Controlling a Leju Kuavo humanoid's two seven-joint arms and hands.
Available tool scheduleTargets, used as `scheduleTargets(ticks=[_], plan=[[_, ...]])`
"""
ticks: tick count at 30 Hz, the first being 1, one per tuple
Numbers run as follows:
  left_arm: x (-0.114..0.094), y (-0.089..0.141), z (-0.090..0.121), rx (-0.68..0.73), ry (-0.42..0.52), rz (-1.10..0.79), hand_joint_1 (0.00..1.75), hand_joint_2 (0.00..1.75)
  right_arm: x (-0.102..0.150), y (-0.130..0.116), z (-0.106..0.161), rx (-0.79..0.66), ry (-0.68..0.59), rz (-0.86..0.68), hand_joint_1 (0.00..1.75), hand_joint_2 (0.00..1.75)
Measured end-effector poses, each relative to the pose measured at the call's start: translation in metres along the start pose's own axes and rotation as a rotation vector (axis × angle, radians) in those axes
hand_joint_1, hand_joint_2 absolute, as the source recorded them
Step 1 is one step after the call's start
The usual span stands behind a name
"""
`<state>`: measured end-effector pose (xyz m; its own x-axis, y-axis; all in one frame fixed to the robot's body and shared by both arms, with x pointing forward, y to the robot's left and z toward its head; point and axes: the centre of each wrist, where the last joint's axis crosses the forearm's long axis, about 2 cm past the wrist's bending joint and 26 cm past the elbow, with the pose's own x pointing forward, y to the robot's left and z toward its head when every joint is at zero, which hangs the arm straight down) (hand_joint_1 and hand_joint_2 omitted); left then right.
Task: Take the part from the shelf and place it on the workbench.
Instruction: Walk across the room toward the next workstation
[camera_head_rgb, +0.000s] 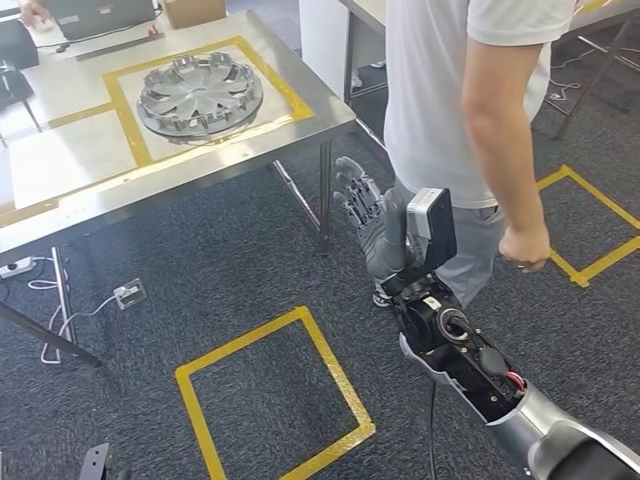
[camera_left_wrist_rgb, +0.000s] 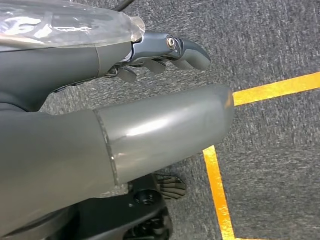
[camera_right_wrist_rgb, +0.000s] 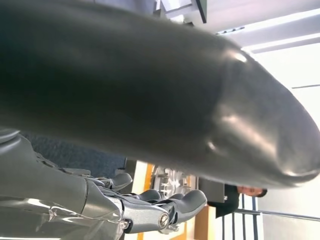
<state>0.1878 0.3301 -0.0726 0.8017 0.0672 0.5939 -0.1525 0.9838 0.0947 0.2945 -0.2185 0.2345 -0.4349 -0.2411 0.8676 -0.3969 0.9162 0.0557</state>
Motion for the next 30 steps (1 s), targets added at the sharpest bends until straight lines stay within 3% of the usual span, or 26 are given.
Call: scheduleTargets(ticks=[30], plan=[[-0.0025, 0.0015, 0.0006, 0.053, 0.009, -0.032, 0.0, 0.0, -0.0083, 0.0022, 0.0033, -0.034, -0.009, -0.016, 0.0, 0.0]])
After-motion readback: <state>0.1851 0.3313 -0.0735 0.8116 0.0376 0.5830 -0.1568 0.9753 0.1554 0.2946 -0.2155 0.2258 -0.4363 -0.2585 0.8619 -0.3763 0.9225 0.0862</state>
